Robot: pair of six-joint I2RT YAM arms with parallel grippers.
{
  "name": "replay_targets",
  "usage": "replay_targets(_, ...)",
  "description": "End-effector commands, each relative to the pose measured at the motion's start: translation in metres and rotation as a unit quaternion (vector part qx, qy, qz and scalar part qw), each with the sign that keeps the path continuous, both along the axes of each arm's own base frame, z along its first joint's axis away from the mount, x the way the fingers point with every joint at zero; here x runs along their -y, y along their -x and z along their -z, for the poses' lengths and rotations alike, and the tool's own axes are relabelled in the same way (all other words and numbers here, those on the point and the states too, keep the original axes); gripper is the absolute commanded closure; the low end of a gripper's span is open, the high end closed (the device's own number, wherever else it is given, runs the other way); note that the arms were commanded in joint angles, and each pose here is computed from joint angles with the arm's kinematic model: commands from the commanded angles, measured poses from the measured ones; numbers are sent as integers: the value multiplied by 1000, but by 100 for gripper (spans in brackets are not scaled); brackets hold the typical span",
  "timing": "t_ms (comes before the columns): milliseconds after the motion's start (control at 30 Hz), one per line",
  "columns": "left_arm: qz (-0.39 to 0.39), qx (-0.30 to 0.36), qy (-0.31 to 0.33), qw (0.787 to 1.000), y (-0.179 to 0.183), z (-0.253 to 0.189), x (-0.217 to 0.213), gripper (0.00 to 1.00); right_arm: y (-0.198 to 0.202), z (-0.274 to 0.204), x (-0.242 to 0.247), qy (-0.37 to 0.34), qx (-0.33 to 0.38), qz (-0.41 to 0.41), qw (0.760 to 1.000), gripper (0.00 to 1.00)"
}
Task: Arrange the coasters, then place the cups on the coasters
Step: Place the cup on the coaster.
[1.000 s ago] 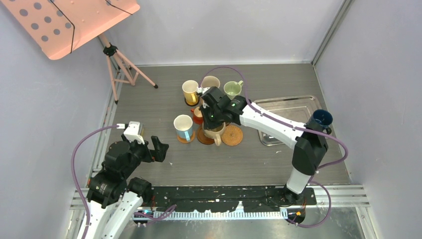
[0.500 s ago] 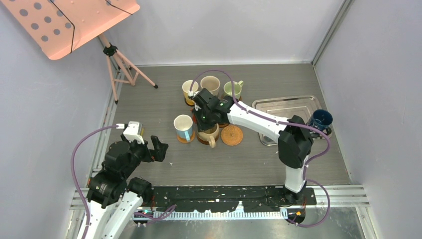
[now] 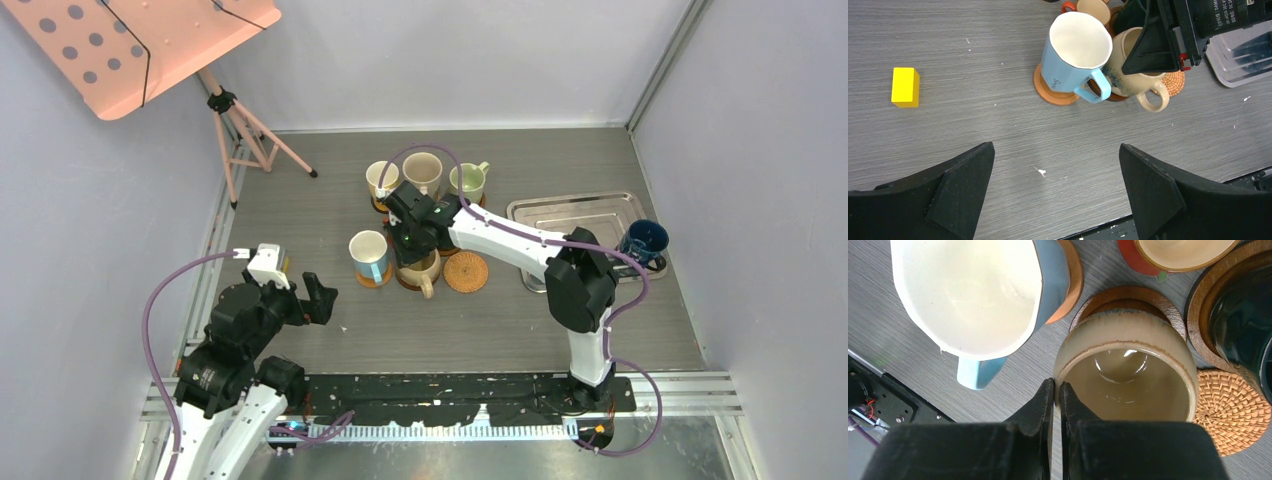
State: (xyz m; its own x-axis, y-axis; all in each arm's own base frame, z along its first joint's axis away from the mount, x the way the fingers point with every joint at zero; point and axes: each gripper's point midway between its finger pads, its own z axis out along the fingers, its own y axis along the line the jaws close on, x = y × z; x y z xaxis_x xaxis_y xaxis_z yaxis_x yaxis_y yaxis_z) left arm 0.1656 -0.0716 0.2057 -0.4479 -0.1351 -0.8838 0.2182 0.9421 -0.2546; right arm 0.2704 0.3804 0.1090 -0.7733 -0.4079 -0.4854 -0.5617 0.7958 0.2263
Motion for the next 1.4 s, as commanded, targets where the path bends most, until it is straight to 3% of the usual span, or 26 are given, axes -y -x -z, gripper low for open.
replay_targets(0, -2, 22, 3, 1000, -4, -9, 0, 1, -16, -38, -19, -44, 49, -8, 998, 95)
replay_targets(600, -4, 24, 3, 1000, -4, -10, -1, 1, -17, -29, -17, -21, 38, -10, 999, 88)
replay_targets(867, -4, 24, 3, 1000, -4, -9, -1, 1, -17, -33, -17, -22, 39, -10, 999, 81)
replay_targets(1033, -3, 23, 3, 1000, -4, -9, -1, 1, -16, -51, -19, -36, 45, -10, 998, 73)
replay_targets(1367, -4, 25, 3, 1000, -4, -10, -1, 1, -27, -110, 6, -54, 96, 36, 993, 68)
